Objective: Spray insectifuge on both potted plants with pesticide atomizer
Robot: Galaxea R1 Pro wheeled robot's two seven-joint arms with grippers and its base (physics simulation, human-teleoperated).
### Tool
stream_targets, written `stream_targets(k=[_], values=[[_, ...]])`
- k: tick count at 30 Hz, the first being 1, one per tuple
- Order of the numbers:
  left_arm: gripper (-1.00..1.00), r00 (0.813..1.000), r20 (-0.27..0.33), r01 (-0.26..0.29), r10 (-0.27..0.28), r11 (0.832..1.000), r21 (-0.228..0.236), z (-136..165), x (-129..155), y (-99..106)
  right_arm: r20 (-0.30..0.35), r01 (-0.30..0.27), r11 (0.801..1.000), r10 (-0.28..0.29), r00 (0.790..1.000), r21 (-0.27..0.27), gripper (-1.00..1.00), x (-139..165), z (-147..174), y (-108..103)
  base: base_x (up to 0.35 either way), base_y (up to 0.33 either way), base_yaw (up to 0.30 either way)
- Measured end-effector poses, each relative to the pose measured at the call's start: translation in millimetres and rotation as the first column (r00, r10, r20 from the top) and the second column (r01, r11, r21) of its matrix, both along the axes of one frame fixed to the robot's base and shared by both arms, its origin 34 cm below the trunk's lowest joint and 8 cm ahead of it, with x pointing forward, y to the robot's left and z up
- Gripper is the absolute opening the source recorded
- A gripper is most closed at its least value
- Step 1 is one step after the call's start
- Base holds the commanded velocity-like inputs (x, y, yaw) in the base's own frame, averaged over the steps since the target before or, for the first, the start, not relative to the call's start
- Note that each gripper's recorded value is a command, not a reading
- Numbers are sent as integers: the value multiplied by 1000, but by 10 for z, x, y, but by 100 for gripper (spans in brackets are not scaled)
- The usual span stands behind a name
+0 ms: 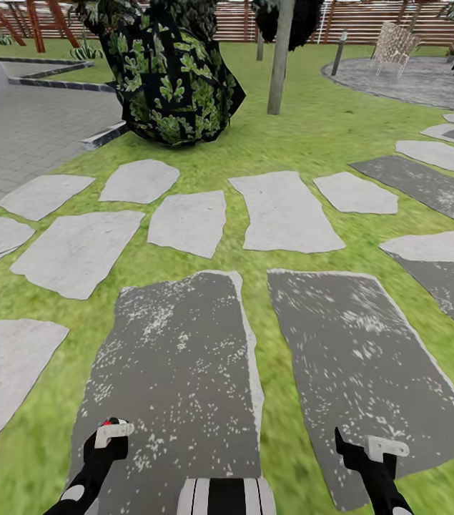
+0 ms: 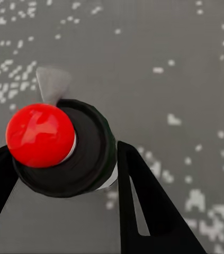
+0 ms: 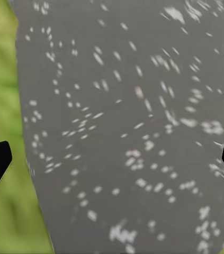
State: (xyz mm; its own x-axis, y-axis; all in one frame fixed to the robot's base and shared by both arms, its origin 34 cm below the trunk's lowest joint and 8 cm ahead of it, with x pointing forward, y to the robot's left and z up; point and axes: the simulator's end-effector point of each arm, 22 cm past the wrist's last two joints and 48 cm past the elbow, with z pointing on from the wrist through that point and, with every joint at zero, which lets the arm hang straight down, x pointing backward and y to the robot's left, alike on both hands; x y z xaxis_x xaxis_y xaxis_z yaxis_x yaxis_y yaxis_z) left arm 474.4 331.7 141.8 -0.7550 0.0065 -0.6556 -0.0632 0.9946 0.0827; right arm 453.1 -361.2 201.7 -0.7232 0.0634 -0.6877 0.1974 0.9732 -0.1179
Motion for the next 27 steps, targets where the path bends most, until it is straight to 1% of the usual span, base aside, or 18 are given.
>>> stream_targets(k=[13,17,19,22,27], values=[[-100,999,52,0,0,1000,1,225,183,-1,64,0,1000,0,998,1,100,172,231,16,0,0,-2],[-100,997,71,-3,3,1000,4,313,239,27,73,0,1000,0,997,0,100,142,248,14,0,0,-76],[-100,997,74,-5,5,1000,6,343,222,39,77,1,1000,-1,997,1,100,109,243,17,0,0,-113],[-100,998,62,-10,9,1000,11,345,52,56,81,1,1000,-1,997,1,100,7,203,19,0,0,-121],[-100,999,32,-14,13,1000,19,329,-304,106,59,5,1000,-5,998,9,100,-400,10,71,0,0,-125]])
